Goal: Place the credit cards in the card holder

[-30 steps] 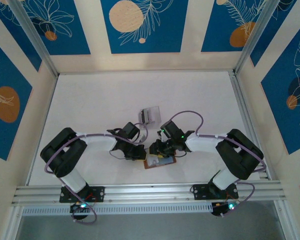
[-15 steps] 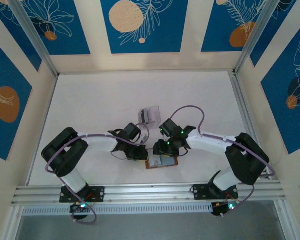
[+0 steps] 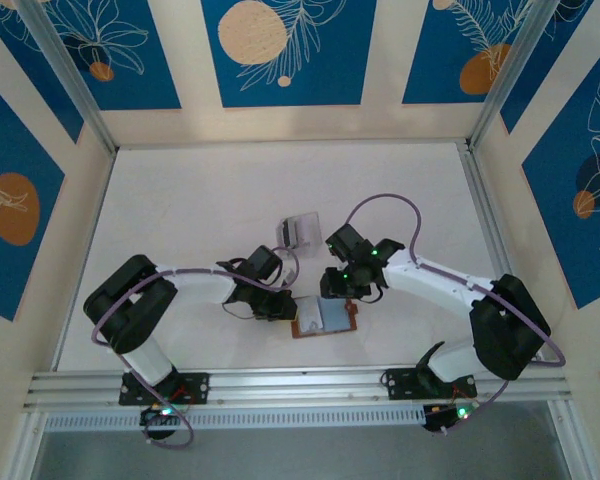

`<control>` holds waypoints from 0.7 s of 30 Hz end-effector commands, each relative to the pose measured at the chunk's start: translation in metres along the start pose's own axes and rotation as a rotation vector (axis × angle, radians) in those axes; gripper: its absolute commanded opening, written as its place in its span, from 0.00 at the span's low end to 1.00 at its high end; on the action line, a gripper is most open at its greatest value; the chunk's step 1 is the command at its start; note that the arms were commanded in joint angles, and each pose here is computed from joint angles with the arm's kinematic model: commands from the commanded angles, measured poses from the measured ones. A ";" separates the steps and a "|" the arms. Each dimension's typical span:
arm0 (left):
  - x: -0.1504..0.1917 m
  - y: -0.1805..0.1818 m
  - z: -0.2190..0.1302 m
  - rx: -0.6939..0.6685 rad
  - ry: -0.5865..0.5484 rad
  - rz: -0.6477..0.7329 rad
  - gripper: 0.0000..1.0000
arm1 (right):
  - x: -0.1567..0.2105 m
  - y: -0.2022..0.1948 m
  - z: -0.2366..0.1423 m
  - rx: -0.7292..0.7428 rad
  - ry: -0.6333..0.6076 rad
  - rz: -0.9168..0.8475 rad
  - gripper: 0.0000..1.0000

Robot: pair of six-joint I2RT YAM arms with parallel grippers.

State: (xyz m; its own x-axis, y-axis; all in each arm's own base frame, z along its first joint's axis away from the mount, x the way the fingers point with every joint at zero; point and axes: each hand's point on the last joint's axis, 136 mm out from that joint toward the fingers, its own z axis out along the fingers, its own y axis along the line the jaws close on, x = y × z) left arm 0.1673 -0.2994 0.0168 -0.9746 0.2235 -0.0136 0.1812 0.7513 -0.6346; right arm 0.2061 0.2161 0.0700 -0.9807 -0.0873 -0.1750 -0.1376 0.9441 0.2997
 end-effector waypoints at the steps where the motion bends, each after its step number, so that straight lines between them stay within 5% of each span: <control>1: 0.006 0.023 0.009 -0.090 -0.012 -0.042 0.12 | -0.001 -0.010 0.008 0.050 0.026 -0.039 0.43; 21: 0.013 0.041 0.002 -0.182 -0.010 -0.027 0.12 | -0.005 -0.020 0.023 0.119 0.077 -0.113 0.35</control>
State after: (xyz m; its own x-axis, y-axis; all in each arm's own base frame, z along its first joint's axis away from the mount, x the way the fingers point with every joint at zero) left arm 0.1702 -0.2958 0.0165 -0.9782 0.2016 -0.0504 0.1899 0.7691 -0.6103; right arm 0.2147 0.2075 0.0415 -0.9736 -0.1868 -0.1314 -0.2107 0.9565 0.2016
